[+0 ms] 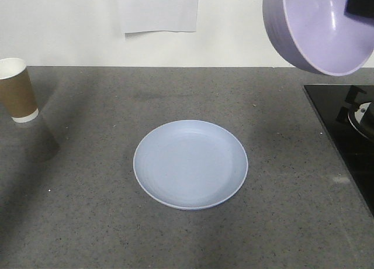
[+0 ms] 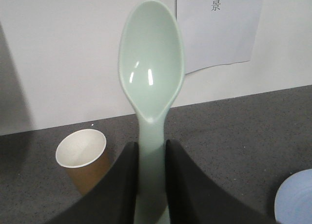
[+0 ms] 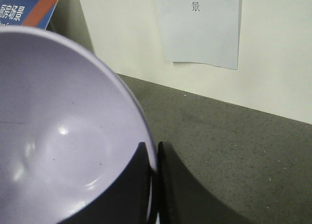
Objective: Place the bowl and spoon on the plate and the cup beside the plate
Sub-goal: 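Creep the base forward to center the plate in front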
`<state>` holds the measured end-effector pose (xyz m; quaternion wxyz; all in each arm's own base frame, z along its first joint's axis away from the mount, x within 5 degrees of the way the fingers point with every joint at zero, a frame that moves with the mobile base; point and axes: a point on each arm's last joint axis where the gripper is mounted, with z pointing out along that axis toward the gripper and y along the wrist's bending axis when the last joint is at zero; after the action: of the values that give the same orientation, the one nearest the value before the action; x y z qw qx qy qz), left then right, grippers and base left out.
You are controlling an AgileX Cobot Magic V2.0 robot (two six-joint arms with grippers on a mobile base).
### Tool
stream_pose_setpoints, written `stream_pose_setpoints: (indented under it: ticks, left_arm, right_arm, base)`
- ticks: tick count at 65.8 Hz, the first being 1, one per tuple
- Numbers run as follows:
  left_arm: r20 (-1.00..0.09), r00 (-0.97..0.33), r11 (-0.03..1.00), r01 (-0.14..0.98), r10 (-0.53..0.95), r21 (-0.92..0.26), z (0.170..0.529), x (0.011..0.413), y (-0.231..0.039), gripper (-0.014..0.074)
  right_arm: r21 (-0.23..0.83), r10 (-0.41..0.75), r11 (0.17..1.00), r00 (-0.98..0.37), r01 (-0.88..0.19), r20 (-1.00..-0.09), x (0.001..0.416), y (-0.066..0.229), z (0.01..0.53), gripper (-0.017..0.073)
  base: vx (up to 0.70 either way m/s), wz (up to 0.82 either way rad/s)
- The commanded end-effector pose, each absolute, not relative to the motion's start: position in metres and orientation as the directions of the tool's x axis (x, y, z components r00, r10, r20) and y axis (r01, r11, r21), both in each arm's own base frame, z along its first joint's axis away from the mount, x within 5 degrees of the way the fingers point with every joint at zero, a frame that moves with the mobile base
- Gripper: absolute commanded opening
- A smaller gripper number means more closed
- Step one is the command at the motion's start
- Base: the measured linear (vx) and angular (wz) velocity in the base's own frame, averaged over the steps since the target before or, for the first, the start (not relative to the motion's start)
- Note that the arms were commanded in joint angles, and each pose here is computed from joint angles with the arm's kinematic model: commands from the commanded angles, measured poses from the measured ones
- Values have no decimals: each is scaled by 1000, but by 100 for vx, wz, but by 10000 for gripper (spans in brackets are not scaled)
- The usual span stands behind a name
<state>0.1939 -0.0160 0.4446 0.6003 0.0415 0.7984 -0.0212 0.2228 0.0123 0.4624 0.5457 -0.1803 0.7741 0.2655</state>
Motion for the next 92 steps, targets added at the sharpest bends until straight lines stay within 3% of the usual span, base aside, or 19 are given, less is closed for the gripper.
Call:
stream_pose_setpoints:
  ticks: [1,92]
  left_arm:
    - [-986,-162,996,94,27,12,463,189,-16,-6]
    - [-986,-162,996,94,27,12,463,189,-16,-6]
  right_arm:
    - [203,62,793,-256,-574,-965,215,15,481,-6]
    - [203,62,793,-256,-574,-965,215,15,481,-6]
  base:
    - [6,0]
    - [4,-1]
